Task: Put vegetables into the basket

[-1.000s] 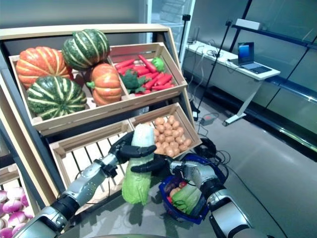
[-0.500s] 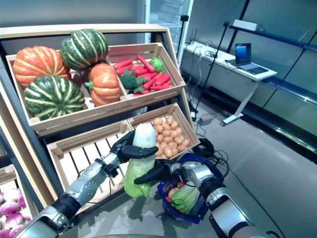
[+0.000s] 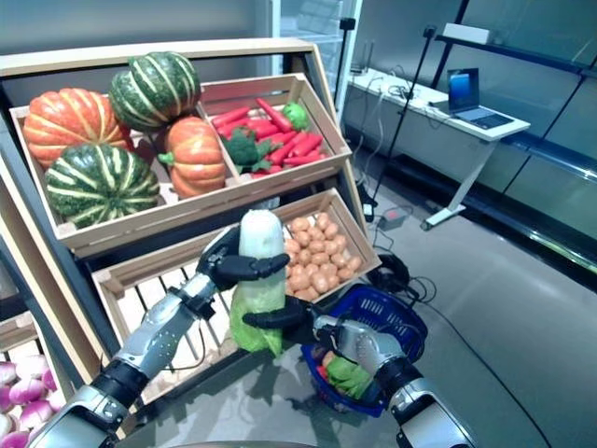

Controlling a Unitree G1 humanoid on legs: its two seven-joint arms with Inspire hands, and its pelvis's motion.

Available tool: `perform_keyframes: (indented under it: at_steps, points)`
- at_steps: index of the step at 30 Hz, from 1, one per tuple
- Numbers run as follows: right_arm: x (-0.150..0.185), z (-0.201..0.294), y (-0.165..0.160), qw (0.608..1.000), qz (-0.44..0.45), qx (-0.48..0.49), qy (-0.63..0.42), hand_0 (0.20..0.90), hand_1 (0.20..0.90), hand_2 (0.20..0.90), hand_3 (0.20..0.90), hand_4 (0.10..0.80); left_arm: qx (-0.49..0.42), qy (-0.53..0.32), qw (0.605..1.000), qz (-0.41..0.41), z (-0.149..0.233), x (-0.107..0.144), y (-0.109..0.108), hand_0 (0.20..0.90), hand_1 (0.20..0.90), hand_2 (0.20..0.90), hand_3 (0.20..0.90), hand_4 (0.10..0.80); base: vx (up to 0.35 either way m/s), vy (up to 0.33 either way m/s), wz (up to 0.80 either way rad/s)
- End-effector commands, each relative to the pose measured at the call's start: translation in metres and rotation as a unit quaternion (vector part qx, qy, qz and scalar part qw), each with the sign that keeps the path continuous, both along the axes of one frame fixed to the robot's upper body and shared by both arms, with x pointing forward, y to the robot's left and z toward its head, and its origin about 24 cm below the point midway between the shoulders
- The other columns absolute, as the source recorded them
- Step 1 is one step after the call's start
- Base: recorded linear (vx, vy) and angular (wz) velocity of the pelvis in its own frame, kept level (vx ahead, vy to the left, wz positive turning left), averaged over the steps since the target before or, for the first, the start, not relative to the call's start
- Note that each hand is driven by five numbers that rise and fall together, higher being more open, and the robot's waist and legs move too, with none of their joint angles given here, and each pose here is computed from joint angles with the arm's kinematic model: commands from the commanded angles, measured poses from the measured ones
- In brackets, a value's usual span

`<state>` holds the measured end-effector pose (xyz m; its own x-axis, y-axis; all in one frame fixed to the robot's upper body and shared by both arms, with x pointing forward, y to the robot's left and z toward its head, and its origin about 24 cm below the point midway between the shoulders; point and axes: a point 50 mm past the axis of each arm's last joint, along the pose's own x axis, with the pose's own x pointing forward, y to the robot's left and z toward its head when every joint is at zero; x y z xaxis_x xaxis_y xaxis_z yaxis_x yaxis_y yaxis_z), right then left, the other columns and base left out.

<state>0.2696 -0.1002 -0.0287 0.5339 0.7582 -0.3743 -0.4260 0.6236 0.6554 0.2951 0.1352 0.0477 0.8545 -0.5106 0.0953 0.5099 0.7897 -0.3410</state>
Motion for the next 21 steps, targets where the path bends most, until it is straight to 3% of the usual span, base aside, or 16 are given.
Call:
perform_keyframes:
  at_steps: [1,6,7,8,9,21]
  points:
    - [0.045,0.068,0.033,0.978,-0.081,0.157,-0.106,0.300,0.300,0.300,0.300,0.400,-0.165,-0.196,0.959,-0.123,0.100,0.009,-0.078,0.300,0.300,0.300,0.300,0.400,0.000,0.000,0.00]
    - [0.052,0.077,0.029,0.975,-0.101,0.150,-0.128,0.300,0.300,0.300,0.300,0.400,-0.163,-0.183,0.963,-0.116,0.096,0.010,-0.078,0.302,0.302,0.302,0.302,0.402,0.000,0.000,0.00]
    - [0.054,0.078,0.028,0.975,-0.108,0.143,-0.131,0.300,0.300,0.300,0.300,0.400,-0.161,-0.179,0.964,-0.114,0.095,0.011,-0.078,0.453,0.453,0.453,0.453,0.502,0.000,0.000,0.00]
    - [0.056,0.078,0.024,0.975,-0.118,0.135,-0.133,0.300,0.300,0.300,0.300,0.400,-0.158,-0.172,0.966,-0.111,0.093,0.012,-0.077,0.554,0.554,0.554,0.554,0.569,0.000,0.000,0.00]
    - [0.057,0.076,0.018,0.975,-0.127,0.124,-0.133,0.300,0.300,0.300,0.300,0.400,-0.155,-0.165,0.968,-0.111,0.089,0.012,-0.075,0.900,0.900,0.900,0.900,0.800,0.000,0.000,0.00]
    - [0.057,0.045,-0.050,0.965,-0.242,0.046,-0.087,0.300,0.300,0.300,0.300,0.400,-0.124,-0.125,0.983,-0.053,0.068,0.018,-0.044,0.900,0.900,0.900,0.900,0.800,0.006,-0.003,0.00]
